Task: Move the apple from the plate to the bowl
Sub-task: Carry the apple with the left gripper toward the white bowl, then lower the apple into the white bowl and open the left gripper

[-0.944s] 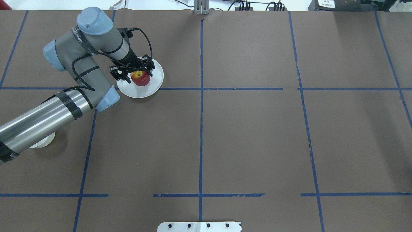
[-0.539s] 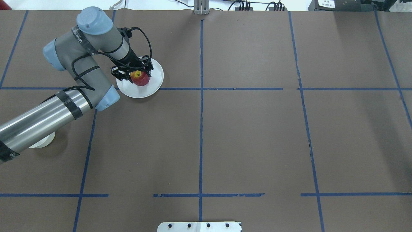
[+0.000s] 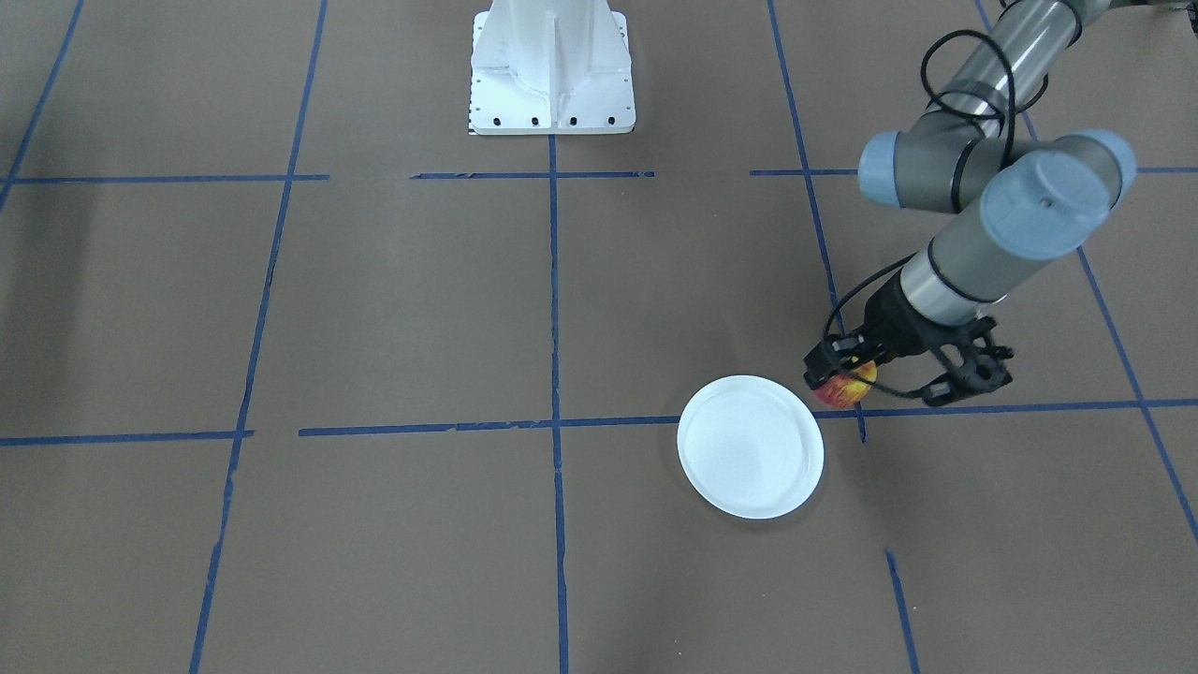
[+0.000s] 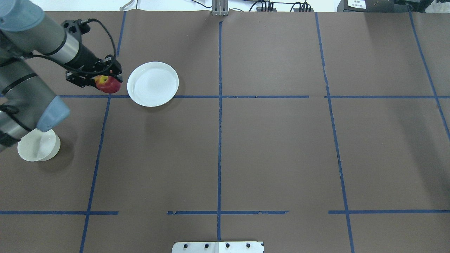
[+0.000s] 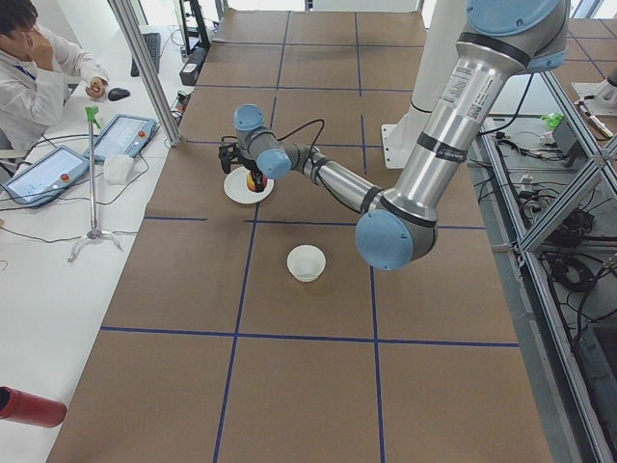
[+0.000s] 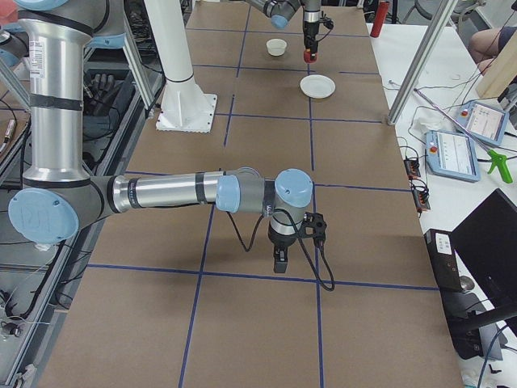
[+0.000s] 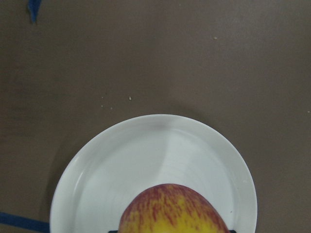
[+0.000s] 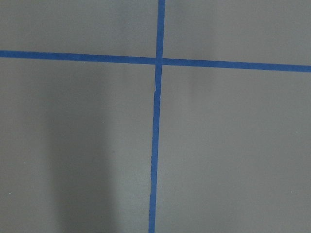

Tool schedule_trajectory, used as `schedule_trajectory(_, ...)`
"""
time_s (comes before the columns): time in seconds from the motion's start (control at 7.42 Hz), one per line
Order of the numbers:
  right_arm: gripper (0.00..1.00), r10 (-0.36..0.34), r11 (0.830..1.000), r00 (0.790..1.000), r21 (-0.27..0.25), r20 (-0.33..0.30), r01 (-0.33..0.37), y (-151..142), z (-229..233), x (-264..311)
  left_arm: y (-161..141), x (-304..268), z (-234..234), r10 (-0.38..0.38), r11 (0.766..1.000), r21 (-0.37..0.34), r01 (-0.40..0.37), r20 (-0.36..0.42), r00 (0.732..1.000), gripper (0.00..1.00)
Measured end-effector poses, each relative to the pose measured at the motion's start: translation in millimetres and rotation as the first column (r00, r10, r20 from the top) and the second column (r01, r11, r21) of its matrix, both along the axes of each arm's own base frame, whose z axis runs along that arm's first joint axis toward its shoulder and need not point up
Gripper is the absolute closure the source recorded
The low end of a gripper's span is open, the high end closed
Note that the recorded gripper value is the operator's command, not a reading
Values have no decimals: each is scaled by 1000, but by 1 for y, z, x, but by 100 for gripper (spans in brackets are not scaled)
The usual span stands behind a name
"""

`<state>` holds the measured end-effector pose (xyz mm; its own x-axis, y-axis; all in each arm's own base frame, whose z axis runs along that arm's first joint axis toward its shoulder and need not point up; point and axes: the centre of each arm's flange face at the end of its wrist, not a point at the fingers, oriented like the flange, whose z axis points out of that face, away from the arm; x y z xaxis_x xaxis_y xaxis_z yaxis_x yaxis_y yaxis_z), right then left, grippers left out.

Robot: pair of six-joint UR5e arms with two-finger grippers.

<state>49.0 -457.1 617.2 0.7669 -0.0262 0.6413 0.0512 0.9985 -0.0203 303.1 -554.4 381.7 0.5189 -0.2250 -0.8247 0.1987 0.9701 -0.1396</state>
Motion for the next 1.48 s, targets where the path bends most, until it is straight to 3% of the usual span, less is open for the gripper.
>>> schedule_trajectory(0.4,0,0,1000,1000,-1,0,0,0,0,0,106,-78,102,76,997,19,-78,84,994,100)
schedule_trajectory(0.54,0,0,1000,1000,-2,0,0,0,0,0,126,-91,126,88,996,10,-89,101,991,100)
schedule_trajectory(0.81,0,0,1000,1000,-1,0,0,0,0,0,145,-103,156,99,995,-8,-99,119,988,100)
schedule_trajectory(1.48,0,0,1000,1000,-1,0,0,0,0,0,145,-97,194,108,994,-3,-108,115,987,100)
